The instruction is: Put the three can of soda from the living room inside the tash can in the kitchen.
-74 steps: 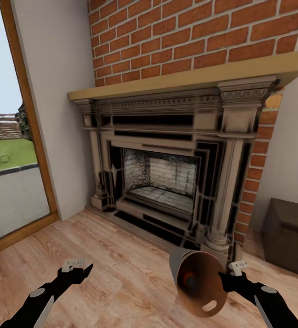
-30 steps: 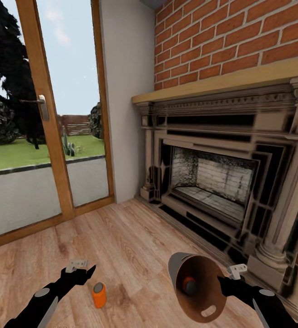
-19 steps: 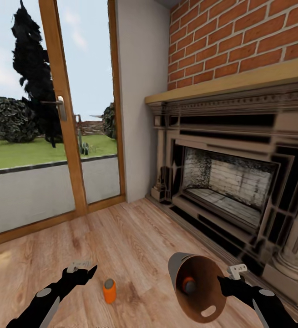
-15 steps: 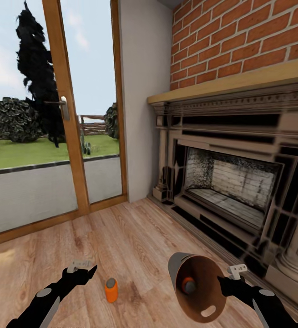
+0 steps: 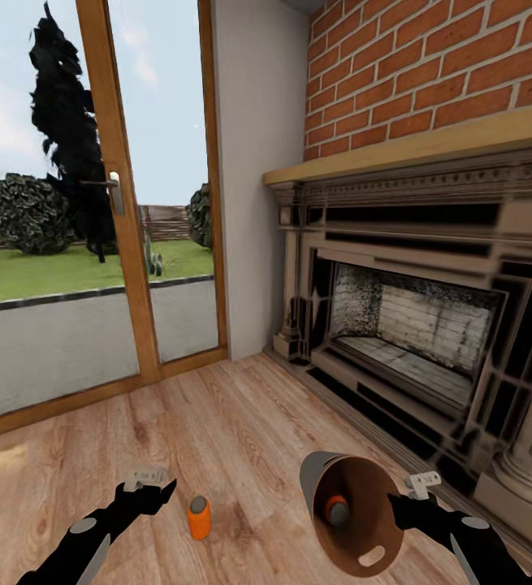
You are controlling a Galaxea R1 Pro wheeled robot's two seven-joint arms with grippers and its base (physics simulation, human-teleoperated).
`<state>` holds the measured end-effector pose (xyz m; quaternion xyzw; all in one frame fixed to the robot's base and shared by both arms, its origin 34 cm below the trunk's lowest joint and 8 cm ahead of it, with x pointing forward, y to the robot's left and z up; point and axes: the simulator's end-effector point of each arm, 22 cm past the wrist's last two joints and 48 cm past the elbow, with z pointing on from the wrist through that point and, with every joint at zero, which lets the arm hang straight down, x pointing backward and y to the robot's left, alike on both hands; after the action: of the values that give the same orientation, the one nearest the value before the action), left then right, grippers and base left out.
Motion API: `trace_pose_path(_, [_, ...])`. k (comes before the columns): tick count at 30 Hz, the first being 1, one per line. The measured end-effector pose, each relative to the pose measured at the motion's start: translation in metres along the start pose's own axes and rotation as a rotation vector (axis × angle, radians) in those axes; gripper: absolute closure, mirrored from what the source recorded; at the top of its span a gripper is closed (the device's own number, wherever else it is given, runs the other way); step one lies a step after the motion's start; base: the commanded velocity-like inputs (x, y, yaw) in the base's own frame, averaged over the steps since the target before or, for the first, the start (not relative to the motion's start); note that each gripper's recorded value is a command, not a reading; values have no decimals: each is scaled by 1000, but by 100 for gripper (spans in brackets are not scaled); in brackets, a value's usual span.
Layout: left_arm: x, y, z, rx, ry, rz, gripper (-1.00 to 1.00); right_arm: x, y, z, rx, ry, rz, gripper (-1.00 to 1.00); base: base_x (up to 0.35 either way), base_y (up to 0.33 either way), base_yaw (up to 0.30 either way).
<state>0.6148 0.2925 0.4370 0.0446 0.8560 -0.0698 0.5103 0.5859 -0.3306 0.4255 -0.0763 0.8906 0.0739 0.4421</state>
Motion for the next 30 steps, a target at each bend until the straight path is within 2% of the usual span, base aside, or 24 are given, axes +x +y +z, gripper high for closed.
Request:
trace_pose_path(22, [1,1,0,-6,2,0,-100,1,0,0,0,3,-3,100,0,0,3])
trace_pose_path(30, [1,1,0,-6,2,0,-100,3,1,1,-1,7,-4,100,0,0,181])
